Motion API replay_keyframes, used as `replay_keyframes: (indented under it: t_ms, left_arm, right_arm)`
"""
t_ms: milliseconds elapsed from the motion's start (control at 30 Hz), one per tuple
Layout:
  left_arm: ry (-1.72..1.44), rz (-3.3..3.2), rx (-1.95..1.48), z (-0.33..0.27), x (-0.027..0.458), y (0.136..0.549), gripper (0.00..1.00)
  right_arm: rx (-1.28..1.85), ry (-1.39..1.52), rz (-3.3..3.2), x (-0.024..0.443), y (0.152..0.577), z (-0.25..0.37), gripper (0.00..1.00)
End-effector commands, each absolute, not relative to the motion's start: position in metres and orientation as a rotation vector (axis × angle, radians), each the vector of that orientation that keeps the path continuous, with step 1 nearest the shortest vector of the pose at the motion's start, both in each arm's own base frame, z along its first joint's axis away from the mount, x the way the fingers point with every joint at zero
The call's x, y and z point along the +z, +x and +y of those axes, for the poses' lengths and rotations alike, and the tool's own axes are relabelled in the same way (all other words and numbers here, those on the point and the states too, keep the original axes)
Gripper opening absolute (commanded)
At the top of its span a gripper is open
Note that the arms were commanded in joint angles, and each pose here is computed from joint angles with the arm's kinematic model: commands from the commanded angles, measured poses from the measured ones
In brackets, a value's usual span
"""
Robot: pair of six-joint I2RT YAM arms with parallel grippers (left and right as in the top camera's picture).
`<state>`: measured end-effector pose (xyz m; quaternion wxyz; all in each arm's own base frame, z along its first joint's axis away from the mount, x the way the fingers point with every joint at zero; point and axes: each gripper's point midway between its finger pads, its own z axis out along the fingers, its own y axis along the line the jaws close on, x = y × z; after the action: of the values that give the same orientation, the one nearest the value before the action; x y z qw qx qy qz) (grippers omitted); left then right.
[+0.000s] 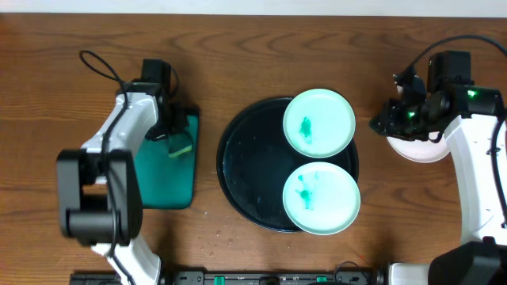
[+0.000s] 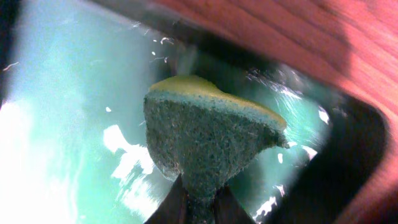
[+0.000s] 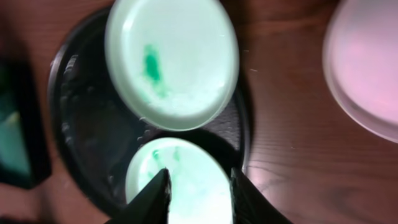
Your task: Clean dirty plates on tray and stack at the side
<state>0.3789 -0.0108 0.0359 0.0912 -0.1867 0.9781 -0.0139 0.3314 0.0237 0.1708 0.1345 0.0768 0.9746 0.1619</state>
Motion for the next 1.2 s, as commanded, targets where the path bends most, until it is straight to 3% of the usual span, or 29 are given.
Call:
replay_keyframes:
  t_ms: [0, 200, 333, 733, 767, 867, 900, 1167]
  left_arm:
    - [-0.551, 2.836, -0.016, -0.006, 0.077, 0.371, 0.07]
    - [-0.541, 2.908, 0.013, -0.004, 0.089, 0.342, 0.07]
    - [-0.525, 2.954, 0.028, -0.004, 0.087, 0.332, 0.07]
    - [-0.522, 2.964, 0.03, -0.004, 0.087, 0.33, 0.07]
    - [-0.522, 2.964, 0.03, -0.004, 0.087, 0.33, 0.07]
    - [-0.522, 2.963, 0.03, -0.004, 0.087, 0.33, 0.07]
    - [-0.522, 2.963, 0.03, -0.004, 0.087, 0.33, 0.07]
    - [-0.52, 2.965, 0.014, -0.006, 0.087, 0.33, 0.07]
  right_arm:
    - [0.383, 0.364, 2.883, 0.14, 0.328, 0.013, 0.35]
    - [0.456, 0.379, 2.956, 0.088, 0.331, 0.021, 0.36]
    - [0.474, 0.297, 2.916, 0.066, 0.357, 0.028, 0.37]
    - [0.571, 0.101, 2.835, 0.021, 0.403, 0.077, 0.36]
    - [0.569, 0.092, 2.832, 0.019, 0.404, 0.08, 0.34]
    - [0.539, 0.129, 2.825, 0.018, 0.408, 0.08, 0.05]
    - [0.536, 0.142, 2.823, 0.018, 0.409, 0.08, 0.01]
    - [0.754, 0.042, 2.836, 0.026, 0.394, 0.115, 0.01]
